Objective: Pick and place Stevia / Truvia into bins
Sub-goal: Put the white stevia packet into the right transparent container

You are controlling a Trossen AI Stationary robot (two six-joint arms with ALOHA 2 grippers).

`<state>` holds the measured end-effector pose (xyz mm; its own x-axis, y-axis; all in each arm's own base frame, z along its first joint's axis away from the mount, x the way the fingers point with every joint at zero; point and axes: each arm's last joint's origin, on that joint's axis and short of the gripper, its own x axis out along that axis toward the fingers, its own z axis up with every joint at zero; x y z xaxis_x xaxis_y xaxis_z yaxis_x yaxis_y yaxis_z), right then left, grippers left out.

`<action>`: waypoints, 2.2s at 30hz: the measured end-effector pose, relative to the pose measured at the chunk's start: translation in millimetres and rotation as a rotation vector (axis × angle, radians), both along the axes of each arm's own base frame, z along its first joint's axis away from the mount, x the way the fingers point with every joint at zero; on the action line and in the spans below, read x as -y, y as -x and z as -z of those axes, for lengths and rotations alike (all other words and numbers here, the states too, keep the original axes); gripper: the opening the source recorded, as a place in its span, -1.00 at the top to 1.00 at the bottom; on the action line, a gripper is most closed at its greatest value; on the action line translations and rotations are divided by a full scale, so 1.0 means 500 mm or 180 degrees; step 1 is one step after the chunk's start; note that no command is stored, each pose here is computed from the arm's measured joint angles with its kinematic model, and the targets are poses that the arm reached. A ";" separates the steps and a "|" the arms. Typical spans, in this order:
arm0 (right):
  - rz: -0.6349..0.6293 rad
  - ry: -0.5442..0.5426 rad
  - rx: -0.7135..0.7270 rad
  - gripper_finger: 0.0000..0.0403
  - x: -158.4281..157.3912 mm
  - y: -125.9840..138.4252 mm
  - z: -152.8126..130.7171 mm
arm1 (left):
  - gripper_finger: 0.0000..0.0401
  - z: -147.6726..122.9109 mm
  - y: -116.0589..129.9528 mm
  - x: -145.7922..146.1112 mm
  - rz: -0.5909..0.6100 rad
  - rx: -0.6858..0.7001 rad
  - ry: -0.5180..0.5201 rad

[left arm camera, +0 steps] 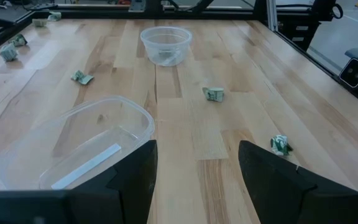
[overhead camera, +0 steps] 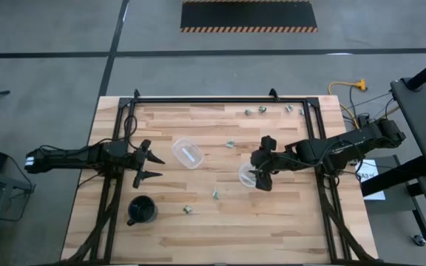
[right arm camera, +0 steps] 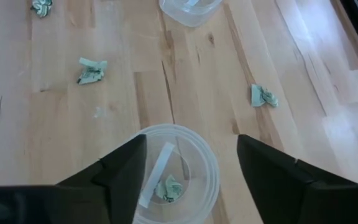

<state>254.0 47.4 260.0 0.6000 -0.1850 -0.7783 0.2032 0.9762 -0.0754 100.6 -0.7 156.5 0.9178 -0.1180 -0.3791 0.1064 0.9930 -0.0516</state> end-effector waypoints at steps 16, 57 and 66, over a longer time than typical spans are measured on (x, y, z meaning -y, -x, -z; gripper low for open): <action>-0.0031 0.0007 -0.0004 -0.48 -0.001 0.000 0.000 | -0.04 0.000 0.000 0.000 0.0000 0.0003 0.0000; -0.1055 -0.0296 0.0240 -0.31 -0.064 -0.219 0.162 | -0.04 0.000 0.000 0.000 -0.0001 0.0003 0.0000; -0.1027 -0.0321 0.0238 -0.27 -0.068 -0.239 0.214 | -0.04 0.000 0.000 0.000 0.0000 0.0006 0.0000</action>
